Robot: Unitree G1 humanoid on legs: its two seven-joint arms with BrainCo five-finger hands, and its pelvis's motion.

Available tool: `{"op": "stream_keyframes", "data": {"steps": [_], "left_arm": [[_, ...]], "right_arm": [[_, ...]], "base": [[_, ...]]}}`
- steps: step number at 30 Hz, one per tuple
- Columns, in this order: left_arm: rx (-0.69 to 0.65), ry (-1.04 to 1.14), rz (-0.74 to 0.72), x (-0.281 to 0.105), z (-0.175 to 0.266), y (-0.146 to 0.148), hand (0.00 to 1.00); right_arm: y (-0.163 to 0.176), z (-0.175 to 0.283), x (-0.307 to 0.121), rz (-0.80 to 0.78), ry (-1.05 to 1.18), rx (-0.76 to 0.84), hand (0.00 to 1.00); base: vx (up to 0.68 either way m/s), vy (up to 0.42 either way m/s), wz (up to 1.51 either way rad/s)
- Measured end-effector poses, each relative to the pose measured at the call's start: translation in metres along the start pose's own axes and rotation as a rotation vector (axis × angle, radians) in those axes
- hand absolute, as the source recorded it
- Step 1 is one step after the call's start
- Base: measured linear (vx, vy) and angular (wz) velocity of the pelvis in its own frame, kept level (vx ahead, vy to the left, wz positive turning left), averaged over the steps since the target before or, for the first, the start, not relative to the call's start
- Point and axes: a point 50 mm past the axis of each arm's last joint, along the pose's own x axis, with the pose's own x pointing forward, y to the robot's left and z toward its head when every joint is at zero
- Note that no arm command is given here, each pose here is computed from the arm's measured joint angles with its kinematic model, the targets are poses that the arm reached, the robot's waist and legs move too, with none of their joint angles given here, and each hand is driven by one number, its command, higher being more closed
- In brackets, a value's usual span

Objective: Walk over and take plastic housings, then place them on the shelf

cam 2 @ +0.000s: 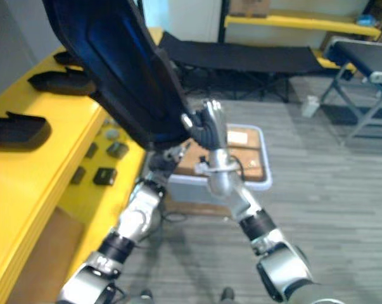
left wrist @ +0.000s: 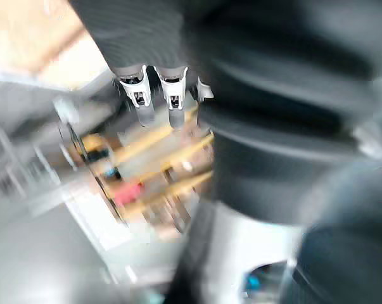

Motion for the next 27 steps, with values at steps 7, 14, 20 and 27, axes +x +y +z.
{"op": "stream_keyframes", "data": {"steps": [7, 14, 20, 27], "left_arm": [[0.097, -0.036, -0.027, -0.001, 0.010, -0.006, 0.00], [0.187, 0.203, -0.030, -0.016, -0.024, 0.007, 0.00], [0.213, 0.346, 0.045, -0.041, -0.053, 0.033, 0.00], [0.202, 0.289, 0.169, -0.054, -0.052, 0.053, 0.00]], "right_arm": [[0.000, -0.010, -0.008, -0.005, 0.054, -0.029, 1.00], [-0.004, -0.012, -0.008, -0.023, 0.062, -0.048, 1.00], [-0.007, -0.018, -0.008, -0.001, 0.087, -0.089, 1.00], [-0.011, -0.022, -0.007, -0.017, 0.112, -0.107, 1.00]], "base": [[0.00, 0.000, 0.00], [0.00, 0.000, 0.00], [0.00, 0.000, 0.01], [0.00, 0.006, 0.05]]}}
